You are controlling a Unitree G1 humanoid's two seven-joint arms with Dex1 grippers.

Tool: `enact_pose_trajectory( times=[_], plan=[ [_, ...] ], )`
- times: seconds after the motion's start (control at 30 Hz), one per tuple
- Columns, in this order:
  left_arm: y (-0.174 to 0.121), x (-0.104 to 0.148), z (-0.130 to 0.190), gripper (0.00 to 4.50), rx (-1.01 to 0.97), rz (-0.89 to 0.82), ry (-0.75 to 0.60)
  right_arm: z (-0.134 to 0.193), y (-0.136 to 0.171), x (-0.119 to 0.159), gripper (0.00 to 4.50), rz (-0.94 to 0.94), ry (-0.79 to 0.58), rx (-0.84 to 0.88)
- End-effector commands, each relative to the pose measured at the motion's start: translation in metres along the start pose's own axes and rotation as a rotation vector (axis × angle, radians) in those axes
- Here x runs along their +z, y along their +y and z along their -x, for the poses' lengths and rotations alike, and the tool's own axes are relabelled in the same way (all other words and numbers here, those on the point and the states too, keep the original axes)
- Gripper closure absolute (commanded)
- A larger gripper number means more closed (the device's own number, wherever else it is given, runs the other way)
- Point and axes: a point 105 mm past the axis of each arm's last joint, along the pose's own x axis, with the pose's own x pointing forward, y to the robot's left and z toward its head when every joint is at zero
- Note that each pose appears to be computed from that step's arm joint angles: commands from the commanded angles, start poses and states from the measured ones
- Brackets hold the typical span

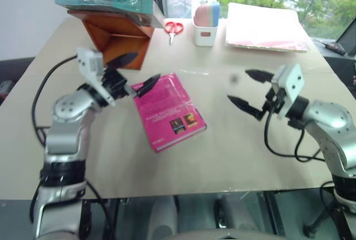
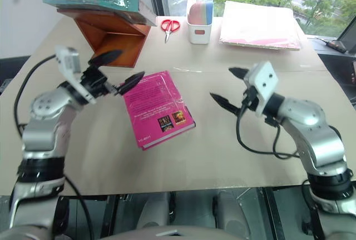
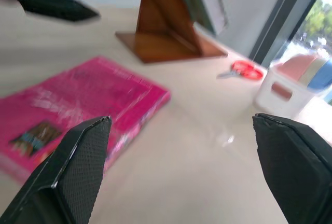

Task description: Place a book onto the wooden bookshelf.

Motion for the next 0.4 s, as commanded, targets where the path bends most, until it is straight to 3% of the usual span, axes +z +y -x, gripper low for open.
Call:
enact_pose_trajectory(
  times=[0.03,0.2,0.4],
  plan=[
    [0.006,0.007,0.025,0.03,0.044,0.000,0.023,0.020,-0.005,0.002,0.00,0.021,-0.006,-0.040],
    [0.015,-0.015,0.076,0.03,0.113,0.052,0.167,0.050,-0.001,-0.019,0.00,-0.003,0.067,-0.076],
    [0.018,-0.025,0.108,0.03,0.138,0.090,0.248,0.060,0.004,-0.020,0.00,-0.018,0.086,-0.077]
  ],
)
